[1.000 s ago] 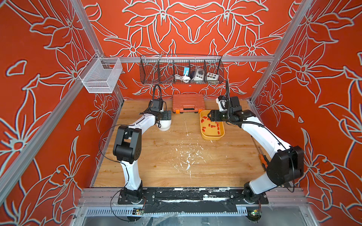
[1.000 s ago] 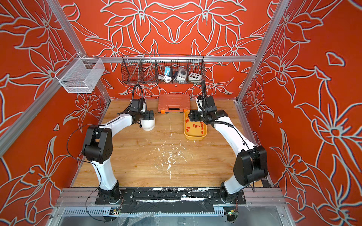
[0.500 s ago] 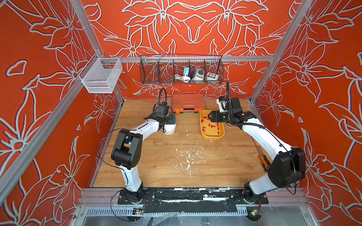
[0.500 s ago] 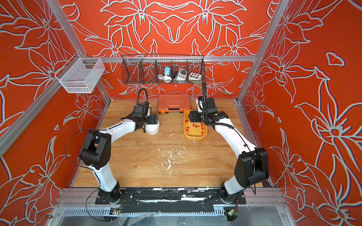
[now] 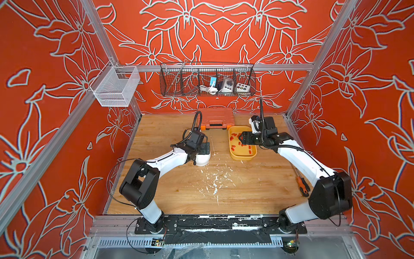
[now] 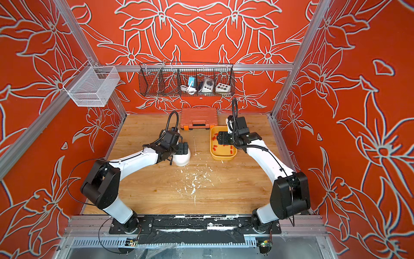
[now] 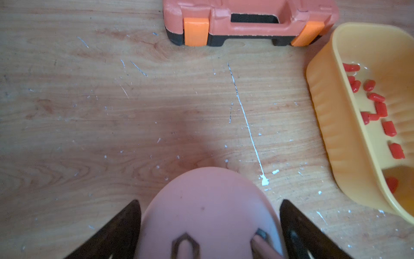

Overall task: Cover the protruding screws with screw protection sleeves
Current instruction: Move the plastic shell to the center of the board.

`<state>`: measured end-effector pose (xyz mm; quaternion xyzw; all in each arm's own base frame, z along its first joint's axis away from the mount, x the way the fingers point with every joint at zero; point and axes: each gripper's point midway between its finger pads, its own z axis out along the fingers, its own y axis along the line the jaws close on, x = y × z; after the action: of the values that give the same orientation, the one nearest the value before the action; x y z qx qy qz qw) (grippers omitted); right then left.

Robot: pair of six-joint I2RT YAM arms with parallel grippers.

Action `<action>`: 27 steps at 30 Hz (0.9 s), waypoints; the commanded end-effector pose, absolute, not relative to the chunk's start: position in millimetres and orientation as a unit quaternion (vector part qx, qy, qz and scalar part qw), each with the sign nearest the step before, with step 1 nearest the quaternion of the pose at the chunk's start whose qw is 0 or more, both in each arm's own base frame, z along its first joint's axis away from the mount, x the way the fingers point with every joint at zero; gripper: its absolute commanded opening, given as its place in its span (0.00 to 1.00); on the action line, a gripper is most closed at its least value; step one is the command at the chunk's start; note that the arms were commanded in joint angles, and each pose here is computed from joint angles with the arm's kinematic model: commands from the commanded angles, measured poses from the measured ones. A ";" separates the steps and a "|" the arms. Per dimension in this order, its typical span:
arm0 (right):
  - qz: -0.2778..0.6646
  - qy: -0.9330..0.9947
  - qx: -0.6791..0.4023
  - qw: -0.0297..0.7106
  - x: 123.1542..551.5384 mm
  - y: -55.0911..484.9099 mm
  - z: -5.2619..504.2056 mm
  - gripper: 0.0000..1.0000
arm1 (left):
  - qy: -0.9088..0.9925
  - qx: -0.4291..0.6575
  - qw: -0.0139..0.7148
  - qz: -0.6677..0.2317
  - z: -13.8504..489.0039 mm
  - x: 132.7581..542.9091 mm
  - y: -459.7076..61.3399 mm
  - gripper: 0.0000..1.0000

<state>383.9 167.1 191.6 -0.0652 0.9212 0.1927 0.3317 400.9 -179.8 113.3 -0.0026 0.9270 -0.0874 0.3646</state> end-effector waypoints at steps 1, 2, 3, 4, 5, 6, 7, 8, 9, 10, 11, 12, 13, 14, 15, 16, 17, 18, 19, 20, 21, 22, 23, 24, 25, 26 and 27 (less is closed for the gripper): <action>0.192 0.920 -0.049 0.338 383.0 163.4 192.4 0.79 | 0.942 -0.032 0.327 -0.073 96.9 375.1 -169.3 0.92; 0.190 0.921 -0.047 0.337 383.1 162.4 190.3 0.79 | 0.940 -0.035 0.332 -0.074 97.9 373.4 -169.7 0.92; 0.189 0.922 -0.047 0.336 382.9 162.4 189.0 0.79 | 0.938 -0.035 0.336 -0.076 99.5 373.2 -170.6 0.92; 0.187 0.923 -0.046 0.334 382.9 161.9 187.4 0.79 | 0.937 -0.039 0.339 -0.078 101.9 373.8 -170.4 0.93; 0.184 0.924 -0.044 0.333 383.2 160.6 186.3 0.79 | 0.936 -0.038 0.341 -0.079 104.4 374.5 -171.5 0.93; 0.182 0.924 -0.042 0.332 384.0 160.2 185.1 0.79 | 0.935 -0.037 0.343 -0.080 106.7 375.3 -172.6 0.93; 0.179 0.926 -0.041 0.329 384.2 159.7 183.1 0.79 | 0.934 -0.038 0.346 -0.082 110.3 376.8 -173.3 0.94; 0.177 0.928 -0.040 0.325 384.4 159.3 182.0 0.79 | 0.933 -0.037 0.349 -0.085 114.4 378.2 -174.7 0.94; 0.175 0.930 -0.037 0.321 384.8 158.2 180.6 0.79 | 0.931 -0.035 0.352 -0.089 118.7 379.5 -176.3 0.95; 0.170 0.932 -0.034 0.318 385.4 156.9 179.9 0.79 | 0.929 -0.035 0.356 -0.091 124.1 381.0 -177.1 0.96; 0.165 0.934 -0.030 0.316 386.1 154.5 179.6 0.79 | 0.927 -0.033 0.362 -0.092 130.2 382.8 -177.9 0.96; 0.162 0.934 -0.026 0.316 387.4 151.6 179.6 0.80 | 0.925 -0.033 0.367 -0.093 135.7 384.1 -177.9 0.97; 0.158 0.935 -0.020 0.315 389.5 147.5 179.4 0.81 | 0.922 -0.033 0.374 -0.093 143.2 385.8 -177.5 0.99; 0.156 0.937 -0.012 0.314 392.5 141.6 179.6 0.83 | 0.919 -0.029 0.382 -0.094 151.7 387.2 -178.1 0.99; 0.154 0.938 -0.004 0.311 396.1 135.6 178.4 0.84 | 0.916 -0.025 0.390 -0.095 159.9 388.7 -178.6 0.99; 0.152 0.939 0.003 0.308 400.5 128.1 175.8 0.84 | 0.910 -0.022 0.402 -0.095 172.0 390.8 -178.0 0.99; 0.146 0.942 0.010 0.302 404.5 119.0 172.1 0.84 | 0.906 -0.020 0.412 -0.095 184.1 391.8 -177.3 0.99; 0.138 0.945 0.012 0.295 408.0 111.7 167.7 0.83 | 0.900 -0.014 0.423 -0.100 197.2 392.0 -178.6 0.99; 0.127 0.950 0.014 0.285 411.7 104.0 160.3 0.83 | 0.894 -0.008 0.434 -0.107 211.0 391.2 -179.8 0.99; 0.113 0.953 0.011 0.279 415.7 97.6 153.2 0.82 | 0.887 -0.001 0.447 -0.114 224.8 388.9 -181.0 0.99; 0.108 0.956 0.003 0.273 419.1 94.7 147.6 0.81 | 0.880 0.007 0.458 -0.123 236.5 385.6 -183.6 0.99; 0.106 0.960 -0.008 0.261 421.8 93.8 141.2 0.77 | 0.872 0.018 0.471 -0.132 248.9 379.5 -186.1 0.99; 0.101 0.965 -0.016 0.242 423.1 92.2 134.2 0.72 | 0.863 0.027 0.485 -0.139 259.2 371.9 -187.0 0.99; 0.096 0.969 -0.022 0.226 423.8 91.5 128.4 0.68 | 0.855 0.036 0.495 -0.148 265.7 364.1 -188.6 0.99; 0.098 0.972 -0.033 0.212 424.1 93.0 121.7 0.64 | 0.846 0.046 0.505 -0.161 270.7 354.6 -191.0 0.99; 0.096 0.974 -0.034 0.204 425.3 92.1 115.6 0.62 | 0.839 0.055 0.513 -0.174 273.2 344.4 -192.4 0.98; 0.094 0.974 -0.033 0.201 426.2 91.8 111.1 0.62 | 0.833 0.065 0.519 -0.181 273.9 335.0 -194.0 0.97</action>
<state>437.4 91.7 124.0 -0.0048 0.9647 0.1059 0.2410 354.5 -188.3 276.5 0.0286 0.8423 -0.1696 0.5109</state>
